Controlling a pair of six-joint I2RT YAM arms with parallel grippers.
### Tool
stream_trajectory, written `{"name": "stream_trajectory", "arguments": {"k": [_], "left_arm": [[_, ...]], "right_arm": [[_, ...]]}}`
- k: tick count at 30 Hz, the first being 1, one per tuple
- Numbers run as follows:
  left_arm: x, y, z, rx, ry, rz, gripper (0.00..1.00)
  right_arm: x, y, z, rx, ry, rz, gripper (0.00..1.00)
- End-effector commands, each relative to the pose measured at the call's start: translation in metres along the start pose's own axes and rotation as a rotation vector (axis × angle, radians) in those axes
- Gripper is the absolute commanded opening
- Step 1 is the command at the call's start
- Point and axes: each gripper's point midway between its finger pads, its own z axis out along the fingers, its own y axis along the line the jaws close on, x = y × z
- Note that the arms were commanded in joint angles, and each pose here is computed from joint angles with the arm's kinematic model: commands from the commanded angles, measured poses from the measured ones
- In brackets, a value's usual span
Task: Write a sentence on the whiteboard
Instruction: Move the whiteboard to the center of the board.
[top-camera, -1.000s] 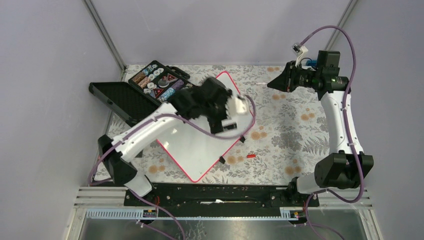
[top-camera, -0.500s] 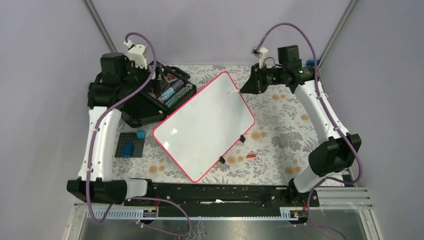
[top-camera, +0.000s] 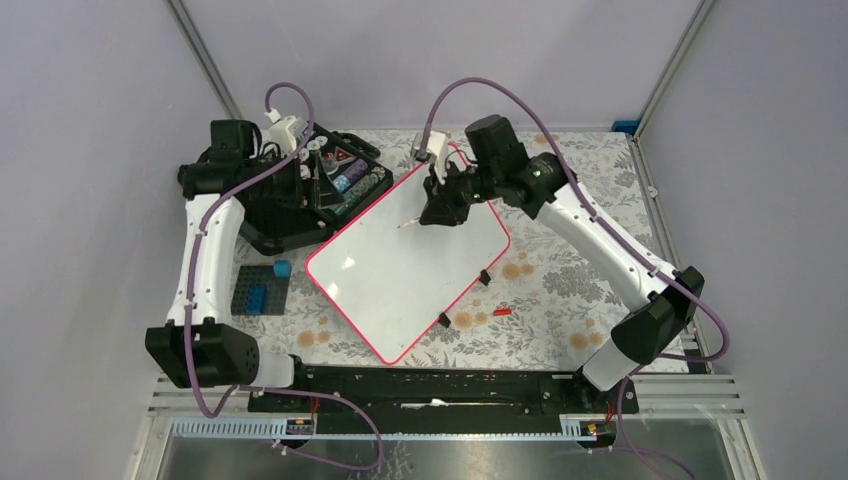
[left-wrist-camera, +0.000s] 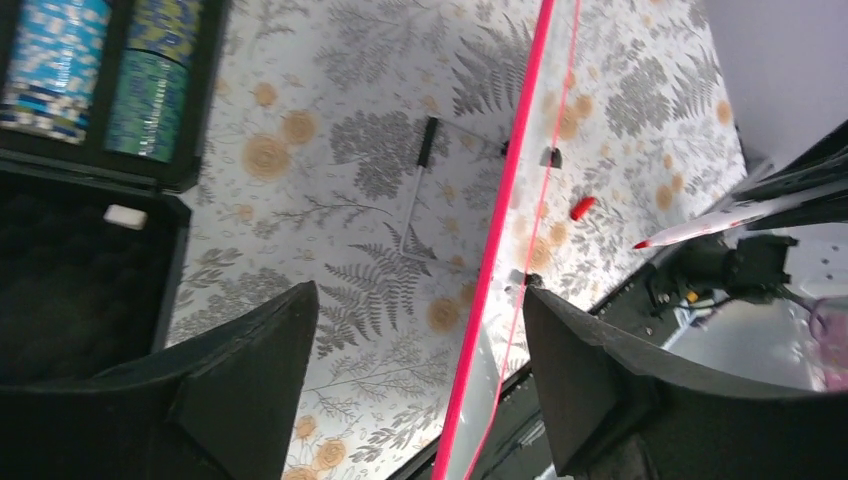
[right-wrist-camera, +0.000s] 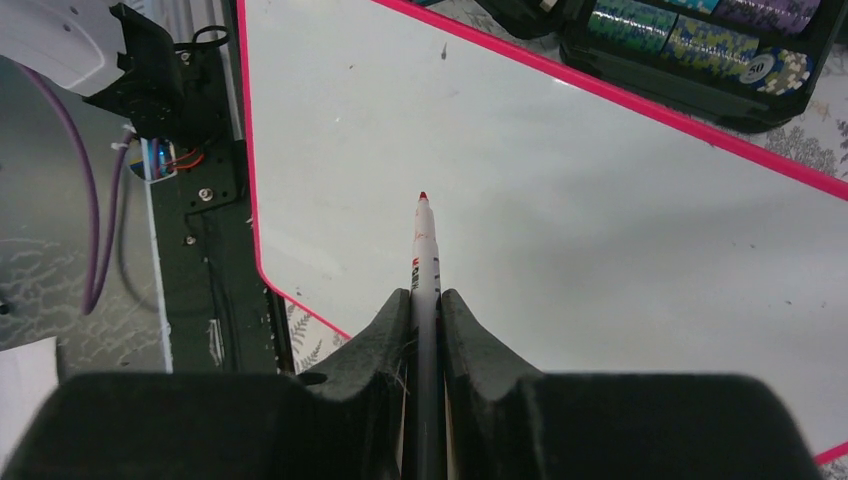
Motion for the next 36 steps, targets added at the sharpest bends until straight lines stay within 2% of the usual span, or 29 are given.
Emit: {"name": "stream_trajectory", "arguments": {"k": [1, 5, 12, 19, 22, 30, 36], "left_arm": [[0.005, -0.02, 0.006, 0.167, 0.018, 0.011, 0.76], [0.013, -0.023, 0.015, 0.231, 0.06, 0.003, 0.68], [0.028, -0.051, 0.037, 0.326, 0.151, 0.054, 0.56], [0.04, -0.065, 0.066, 0.38, 0.261, 0.085, 0.49], [0.044, -0.073, 0.076, 0.407, 0.293, 0.112, 0.41], [0.055, -0.092, 0.091, 0.496, 0.364, 0.158, 0.11], [0.069, -0.111, 0.104, 0.556, 0.444, 0.2, 0.0]], "right_arm": [[-0.021, 0.01, 0.003, 0.096, -0.079, -0.156, 0.0], [-0.033, 0.032, 0.012, 0.072, -0.145, -0.204, 0.0], [-0.036, 0.054, 0.017, -0.003, -0.146, -0.22, 0.0], [-0.028, 0.073, 0.008, -0.086, -0.127, -0.218, 0.0], [-0.027, 0.077, 0.005, -0.098, -0.125, -0.216, 0.0], [-0.02, 0.091, 0.003, -0.166, -0.111, -0.207, 0.0], [-0.014, 0.096, 0.004, -0.187, -0.097, -0.213, 0.0]]}}
